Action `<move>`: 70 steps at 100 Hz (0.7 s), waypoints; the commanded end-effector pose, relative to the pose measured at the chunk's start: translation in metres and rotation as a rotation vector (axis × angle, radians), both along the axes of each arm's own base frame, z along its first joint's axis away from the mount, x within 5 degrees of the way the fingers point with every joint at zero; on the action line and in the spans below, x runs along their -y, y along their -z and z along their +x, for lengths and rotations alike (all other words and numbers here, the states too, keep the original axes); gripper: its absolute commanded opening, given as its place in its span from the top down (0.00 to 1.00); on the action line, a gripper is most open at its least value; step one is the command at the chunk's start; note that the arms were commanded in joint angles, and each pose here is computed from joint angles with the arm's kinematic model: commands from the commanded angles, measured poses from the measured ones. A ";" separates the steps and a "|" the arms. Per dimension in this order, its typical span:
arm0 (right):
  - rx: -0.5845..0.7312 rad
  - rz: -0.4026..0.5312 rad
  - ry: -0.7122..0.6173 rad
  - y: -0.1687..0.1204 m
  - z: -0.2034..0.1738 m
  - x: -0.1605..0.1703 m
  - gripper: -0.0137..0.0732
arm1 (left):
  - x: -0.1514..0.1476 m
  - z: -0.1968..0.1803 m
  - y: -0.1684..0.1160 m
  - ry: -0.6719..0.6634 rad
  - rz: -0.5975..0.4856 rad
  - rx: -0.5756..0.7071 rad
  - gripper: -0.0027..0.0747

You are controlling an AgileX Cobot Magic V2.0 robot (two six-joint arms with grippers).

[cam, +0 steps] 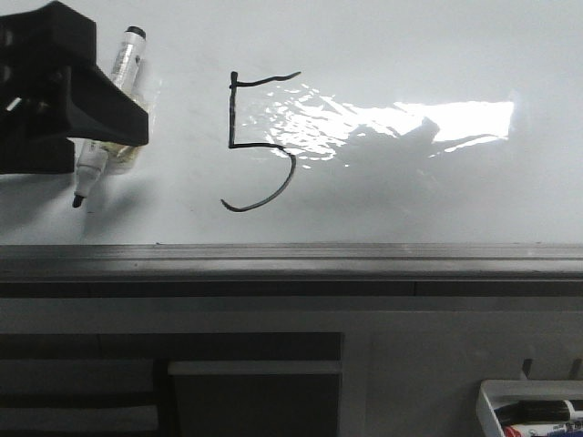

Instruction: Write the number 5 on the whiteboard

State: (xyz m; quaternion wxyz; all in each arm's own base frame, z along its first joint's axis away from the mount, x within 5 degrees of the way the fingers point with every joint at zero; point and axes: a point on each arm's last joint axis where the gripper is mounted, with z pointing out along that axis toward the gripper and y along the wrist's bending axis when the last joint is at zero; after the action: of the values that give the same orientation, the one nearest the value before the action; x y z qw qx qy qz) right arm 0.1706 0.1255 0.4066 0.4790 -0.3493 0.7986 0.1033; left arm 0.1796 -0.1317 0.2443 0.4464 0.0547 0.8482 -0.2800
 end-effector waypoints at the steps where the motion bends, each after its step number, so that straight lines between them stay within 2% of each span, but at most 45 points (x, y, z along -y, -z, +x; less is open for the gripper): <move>1: 0.080 0.058 0.008 -0.013 -0.001 0.003 0.49 | -0.003 -0.003 -0.023 -0.010 -0.070 0.079 0.37; 10: 0.093 0.068 0.007 -0.011 -0.003 0.004 0.52 | -0.007 -0.009 -0.030 -0.006 -0.078 0.085 0.37; 21: 0.163 0.126 0.007 -0.010 -0.013 0.011 0.69 | -0.015 -0.020 -0.044 0.000 -0.107 0.132 0.40; 28: 0.205 0.178 0.012 -0.008 -0.023 0.019 0.83 | -0.021 -0.029 -0.055 0.007 -0.129 0.182 0.49; 34: 0.242 0.218 0.014 -0.003 -0.035 0.027 0.92 | -0.027 -0.037 -0.066 0.011 -0.155 0.237 0.64; 46: 0.309 0.278 0.013 0.013 -0.060 0.045 0.91 | -0.041 -0.056 -0.082 0.035 -0.153 0.375 1.00; 57: 0.377 0.351 0.010 0.032 -0.085 0.062 0.91 | -0.054 -0.075 -0.083 0.060 -0.109 0.494 0.99; 70: 0.468 0.439 0.007 0.059 -0.111 0.082 0.91 | -0.067 -0.093 -0.071 0.063 -0.109 0.548 0.99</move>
State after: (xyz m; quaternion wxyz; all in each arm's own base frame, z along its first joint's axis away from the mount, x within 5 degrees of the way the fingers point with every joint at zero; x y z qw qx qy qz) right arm 0.0742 0.0555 0.3448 0.6484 -0.2799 0.6874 0.1694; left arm 0.0961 -0.0709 0.3067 0.6097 0.1270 0.7216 -0.3025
